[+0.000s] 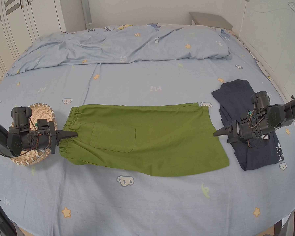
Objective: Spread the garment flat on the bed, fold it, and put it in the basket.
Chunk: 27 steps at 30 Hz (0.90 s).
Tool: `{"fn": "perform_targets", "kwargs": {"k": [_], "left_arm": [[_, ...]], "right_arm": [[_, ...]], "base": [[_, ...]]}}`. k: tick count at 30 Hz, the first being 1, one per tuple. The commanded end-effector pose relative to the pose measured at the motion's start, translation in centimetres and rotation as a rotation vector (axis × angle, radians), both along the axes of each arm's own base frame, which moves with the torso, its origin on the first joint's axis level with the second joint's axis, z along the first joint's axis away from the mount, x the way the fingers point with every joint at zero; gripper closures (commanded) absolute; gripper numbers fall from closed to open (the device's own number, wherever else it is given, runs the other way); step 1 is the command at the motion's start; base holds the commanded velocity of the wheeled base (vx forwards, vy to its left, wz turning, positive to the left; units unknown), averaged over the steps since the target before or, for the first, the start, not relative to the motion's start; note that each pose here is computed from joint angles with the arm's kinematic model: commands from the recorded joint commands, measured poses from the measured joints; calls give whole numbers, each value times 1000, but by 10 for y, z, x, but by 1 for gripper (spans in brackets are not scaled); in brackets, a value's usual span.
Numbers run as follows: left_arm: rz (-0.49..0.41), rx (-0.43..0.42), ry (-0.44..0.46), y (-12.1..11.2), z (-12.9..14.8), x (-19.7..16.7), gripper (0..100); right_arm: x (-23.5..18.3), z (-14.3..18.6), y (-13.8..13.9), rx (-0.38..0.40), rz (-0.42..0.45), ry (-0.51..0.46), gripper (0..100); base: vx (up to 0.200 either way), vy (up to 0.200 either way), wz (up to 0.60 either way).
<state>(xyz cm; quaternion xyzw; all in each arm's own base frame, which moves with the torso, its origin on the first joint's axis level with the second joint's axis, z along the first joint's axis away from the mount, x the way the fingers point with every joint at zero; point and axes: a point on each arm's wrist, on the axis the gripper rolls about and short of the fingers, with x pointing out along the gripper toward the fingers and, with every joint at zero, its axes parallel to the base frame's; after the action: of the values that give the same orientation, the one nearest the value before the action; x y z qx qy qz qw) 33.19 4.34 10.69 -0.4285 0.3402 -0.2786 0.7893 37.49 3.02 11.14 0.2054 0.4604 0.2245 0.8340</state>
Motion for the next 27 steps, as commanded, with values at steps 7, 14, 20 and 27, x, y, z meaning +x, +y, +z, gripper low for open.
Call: {"fn": "perform_targets", "kwargs": {"k": [7, 14, 20, 27], "left_arm": [[60, 194, -5, -14, -14, 3, 100], [75, 213, 14, -14, -10, 3, 100], [73, 213, 15, -15, -10, 3, 100], [83, 221, 13, -14, -10, 5, 100]], "right_arm": [[1, -29, 11, 47, 103, 67, 0], [-3, -31, 20, 105, 170, 81, 0], [-5, -33, 31, 148, 228, 88, 0], [2, -44, 28, 150, 223, 104, 0]], "base": [[0, 0, 0], [0, 0, 0], [0, 0, 0], [0, 0, 0]]}}
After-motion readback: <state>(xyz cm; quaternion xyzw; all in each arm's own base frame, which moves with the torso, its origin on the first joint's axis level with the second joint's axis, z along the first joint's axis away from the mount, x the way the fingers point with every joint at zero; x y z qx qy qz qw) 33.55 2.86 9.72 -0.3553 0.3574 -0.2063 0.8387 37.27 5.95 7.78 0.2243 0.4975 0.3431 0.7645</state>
